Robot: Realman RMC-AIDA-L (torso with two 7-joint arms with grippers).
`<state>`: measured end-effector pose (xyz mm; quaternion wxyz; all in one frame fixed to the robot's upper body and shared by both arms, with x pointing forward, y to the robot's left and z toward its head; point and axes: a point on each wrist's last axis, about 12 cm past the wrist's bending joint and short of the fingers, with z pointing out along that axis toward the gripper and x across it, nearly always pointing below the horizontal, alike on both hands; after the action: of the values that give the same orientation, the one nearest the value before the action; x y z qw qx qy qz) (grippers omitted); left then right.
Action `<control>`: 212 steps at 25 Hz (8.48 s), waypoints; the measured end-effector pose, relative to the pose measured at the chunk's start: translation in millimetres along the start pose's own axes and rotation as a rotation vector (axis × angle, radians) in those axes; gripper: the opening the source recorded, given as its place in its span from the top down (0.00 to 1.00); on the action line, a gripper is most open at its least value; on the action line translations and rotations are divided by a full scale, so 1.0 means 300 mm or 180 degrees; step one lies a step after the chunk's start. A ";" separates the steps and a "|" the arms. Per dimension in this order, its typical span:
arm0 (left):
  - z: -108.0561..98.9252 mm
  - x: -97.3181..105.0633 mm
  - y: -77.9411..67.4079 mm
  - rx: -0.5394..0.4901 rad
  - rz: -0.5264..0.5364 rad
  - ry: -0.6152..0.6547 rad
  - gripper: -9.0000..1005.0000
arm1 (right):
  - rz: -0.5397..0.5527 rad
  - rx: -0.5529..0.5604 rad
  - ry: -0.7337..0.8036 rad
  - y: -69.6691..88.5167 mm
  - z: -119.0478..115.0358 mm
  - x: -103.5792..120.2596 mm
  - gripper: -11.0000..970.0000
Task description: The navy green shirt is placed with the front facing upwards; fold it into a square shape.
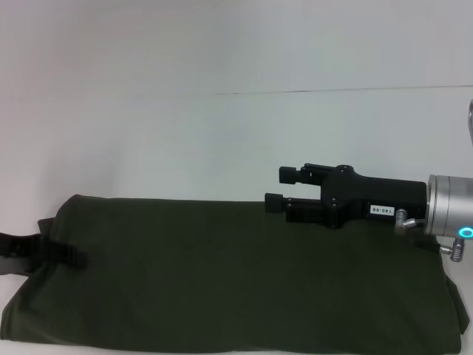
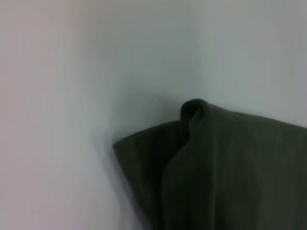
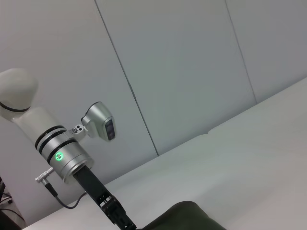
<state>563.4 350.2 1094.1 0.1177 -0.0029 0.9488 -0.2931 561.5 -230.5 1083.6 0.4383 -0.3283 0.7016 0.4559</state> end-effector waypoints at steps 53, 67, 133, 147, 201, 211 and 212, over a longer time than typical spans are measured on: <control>-0.280 -0.153 0.018 -0.0726 0.0039 -0.0452 0.94 | 0.0021 0.0163 -0.0310 -0.016 -0.013 -0.027 0.19; -0.209 -0.095 -0.299 0.0305 0.0427 -0.0344 0.94 | 0.0025 0.0318 -0.0406 -0.029 -0.023 -0.019 0.19; 0.104 0.221 -0.164 0.2013 0.1996 -0.1891 0.05 | 0.1915 0.0591 0.0746 -0.086 -0.237 -0.093 0.20; 0.171 0.207 -0.164 0.1601 0.2110 -0.2757 0.05 | 0.2147 0.0302 0.0790 -0.037 -0.178 -0.013 0.20; 0.093 0.215 -0.140 0.1230 0.3065 -0.1900 0.08 | 0.1951 0.0878 0.1314 -0.086 -0.020 0.039 0.57; 0.094 0.211 -0.140 0.1212 0.3048 -0.1939 0.08 | 0.1912 0.0868 0.1257 -0.094 -0.019 0.011 0.94; 0.095 0.211 -0.139 0.1208 0.3043 -0.1940 0.08 | 0.1918 0.0865 0.1231 -0.095 -0.020 0.006 0.94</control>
<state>505.5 295.0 1080.4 0.5019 0.3616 0.6995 -0.3579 583.5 -246.7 1073.0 0.1836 -0.1262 0.8905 0.3967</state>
